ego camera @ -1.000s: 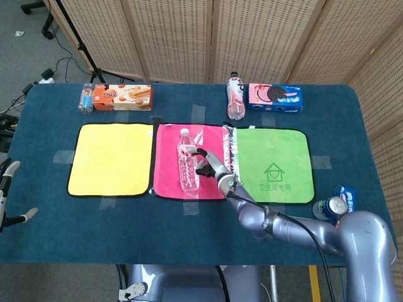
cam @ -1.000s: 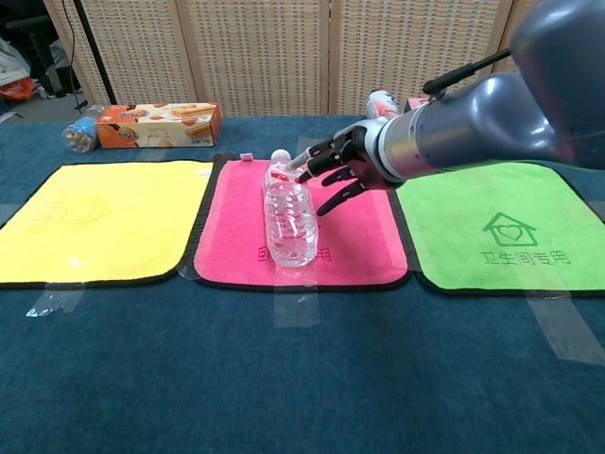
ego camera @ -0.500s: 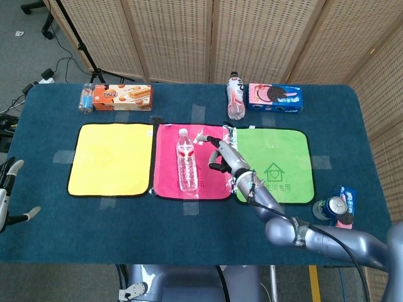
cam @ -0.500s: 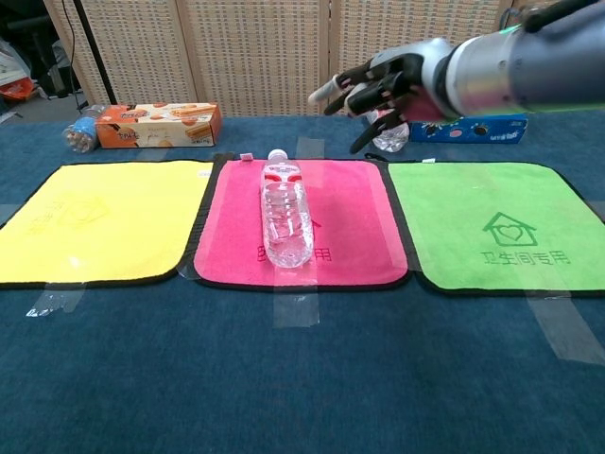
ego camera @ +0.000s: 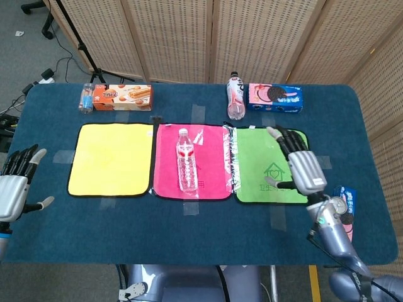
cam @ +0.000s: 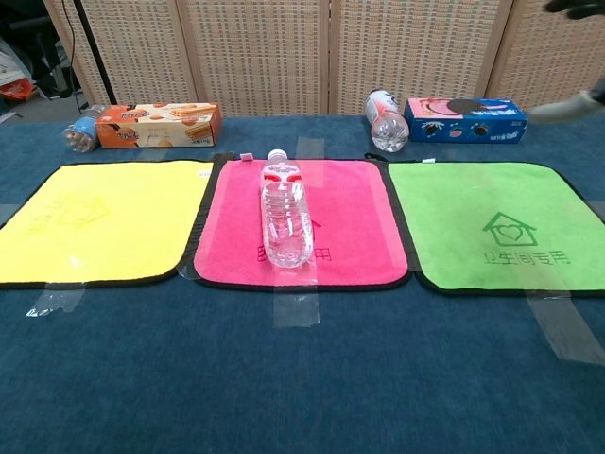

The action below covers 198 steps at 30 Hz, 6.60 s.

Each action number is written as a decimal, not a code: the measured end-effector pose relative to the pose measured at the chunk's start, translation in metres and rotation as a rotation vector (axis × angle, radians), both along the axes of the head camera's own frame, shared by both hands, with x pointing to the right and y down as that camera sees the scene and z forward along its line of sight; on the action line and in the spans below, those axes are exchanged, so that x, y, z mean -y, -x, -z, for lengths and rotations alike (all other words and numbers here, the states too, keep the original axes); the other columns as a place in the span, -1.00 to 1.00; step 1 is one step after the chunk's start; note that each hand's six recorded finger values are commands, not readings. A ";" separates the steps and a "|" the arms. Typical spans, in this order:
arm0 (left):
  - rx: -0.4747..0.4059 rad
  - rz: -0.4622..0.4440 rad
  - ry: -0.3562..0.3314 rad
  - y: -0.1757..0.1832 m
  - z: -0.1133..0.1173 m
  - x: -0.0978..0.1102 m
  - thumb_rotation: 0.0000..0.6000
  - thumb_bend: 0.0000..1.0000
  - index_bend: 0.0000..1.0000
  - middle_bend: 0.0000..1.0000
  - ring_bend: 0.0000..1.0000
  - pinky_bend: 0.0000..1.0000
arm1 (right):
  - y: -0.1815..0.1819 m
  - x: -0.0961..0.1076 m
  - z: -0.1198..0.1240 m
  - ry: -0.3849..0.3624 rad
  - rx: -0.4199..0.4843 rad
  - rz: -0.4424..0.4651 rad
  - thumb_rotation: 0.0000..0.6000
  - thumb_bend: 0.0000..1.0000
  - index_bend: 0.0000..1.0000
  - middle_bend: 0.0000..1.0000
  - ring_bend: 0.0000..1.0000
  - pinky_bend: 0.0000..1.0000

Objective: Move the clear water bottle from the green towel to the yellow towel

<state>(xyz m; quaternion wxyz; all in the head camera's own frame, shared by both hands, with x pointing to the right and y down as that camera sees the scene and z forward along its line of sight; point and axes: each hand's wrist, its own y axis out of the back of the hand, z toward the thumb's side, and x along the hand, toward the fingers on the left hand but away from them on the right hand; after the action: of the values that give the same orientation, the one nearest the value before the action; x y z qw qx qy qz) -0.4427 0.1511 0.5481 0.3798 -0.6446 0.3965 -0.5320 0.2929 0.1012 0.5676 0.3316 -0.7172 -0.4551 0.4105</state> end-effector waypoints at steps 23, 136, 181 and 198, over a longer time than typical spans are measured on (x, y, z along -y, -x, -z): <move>-0.198 -0.643 0.156 -0.272 -0.051 0.081 1.00 1.00 -0.91 -1.00 -1.00 -1.00 | -0.117 -0.076 0.036 -0.249 -0.026 -0.173 1.00 -1.00 -1.00 -1.00 -1.00 -1.00; 0.512 -0.705 0.377 -0.175 -0.162 0.091 1.00 1.00 0.08 -0.39 -0.45 -0.43 | -0.108 -0.087 0.028 -0.138 -0.252 -0.044 1.00 -1.00 -1.00 -1.00 -1.00 -1.00; 0.180 -0.374 -0.010 -0.105 -0.026 0.127 1.00 -0.96 -0.64 -0.99 -1.00 -1.00 | -0.104 -0.093 0.036 -0.168 -0.241 -0.029 1.00 -1.00 -1.00 -1.00 -1.00 -1.00; -0.003 0.173 -0.121 0.037 -0.006 -0.001 1.00 -1.00 -1.00 -1.00 -1.00 -1.00 | -0.105 -0.102 0.036 -0.177 -0.297 -0.047 1.00 -1.00 -1.00 -1.00 -1.00 -1.00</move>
<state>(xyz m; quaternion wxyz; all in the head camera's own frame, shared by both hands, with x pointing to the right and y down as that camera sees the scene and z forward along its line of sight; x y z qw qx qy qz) -0.4799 0.1526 0.5537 0.3702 -0.5846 0.4825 -0.5370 0.3982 0.2035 0.5315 0.4476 -0.6058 -0.4520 0.4779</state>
